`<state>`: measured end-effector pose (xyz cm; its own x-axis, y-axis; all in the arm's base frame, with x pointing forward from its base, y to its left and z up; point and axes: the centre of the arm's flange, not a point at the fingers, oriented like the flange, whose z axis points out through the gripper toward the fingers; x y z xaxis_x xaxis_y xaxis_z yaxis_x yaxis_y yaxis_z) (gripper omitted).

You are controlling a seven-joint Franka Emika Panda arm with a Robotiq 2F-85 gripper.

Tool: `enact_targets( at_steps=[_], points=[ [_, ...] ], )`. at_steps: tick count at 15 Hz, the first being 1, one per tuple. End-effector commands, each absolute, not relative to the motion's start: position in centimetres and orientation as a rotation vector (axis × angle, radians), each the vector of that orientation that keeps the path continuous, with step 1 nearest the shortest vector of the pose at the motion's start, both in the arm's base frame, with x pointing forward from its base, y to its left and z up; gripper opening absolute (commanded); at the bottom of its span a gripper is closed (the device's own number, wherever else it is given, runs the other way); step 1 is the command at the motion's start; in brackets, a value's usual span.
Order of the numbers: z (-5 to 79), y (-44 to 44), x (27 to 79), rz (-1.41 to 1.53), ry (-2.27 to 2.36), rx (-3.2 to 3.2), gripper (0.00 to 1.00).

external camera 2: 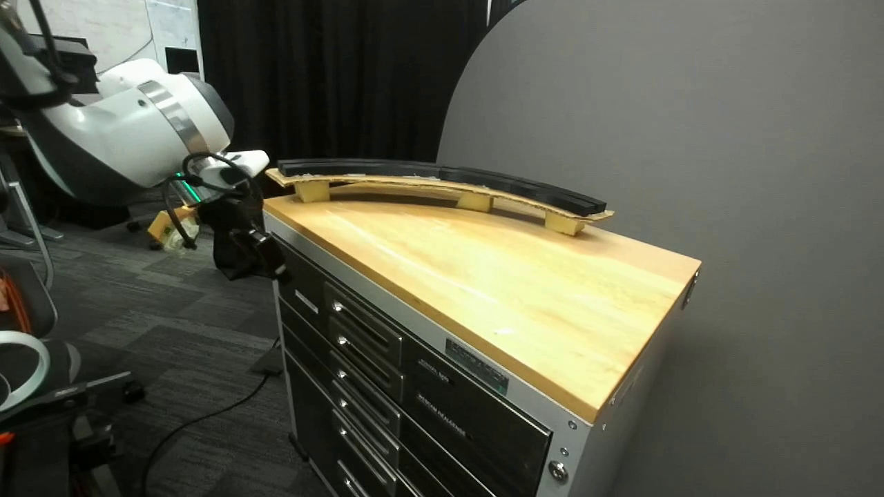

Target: Pick up the screwdriver and place it in the drawer, then close the drawer

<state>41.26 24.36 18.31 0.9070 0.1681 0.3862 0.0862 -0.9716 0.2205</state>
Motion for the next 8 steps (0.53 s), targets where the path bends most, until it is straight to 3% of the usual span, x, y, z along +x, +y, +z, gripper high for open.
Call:
enact_targets(
  at_steps=[1,4,5,6,7,8],
  points=[
    [25.8,23.8,40.3,0.341,0.284,2.942,0.79],
    [25.3,24.3,38.0,0.121,0.352,2.965,0.99],
    [17.7,24.6,36.2,0.255,0.293,2.964,1.00],
    [17.7,24.9,35.8,0.230,0.309,2.968,0.91],
    [17.6,24.9,35.8,0.231,0.307,2.966,0.99],
    [17.6,24.7,35.9,0.229,0.301,2.964,1.00]
  ],
)
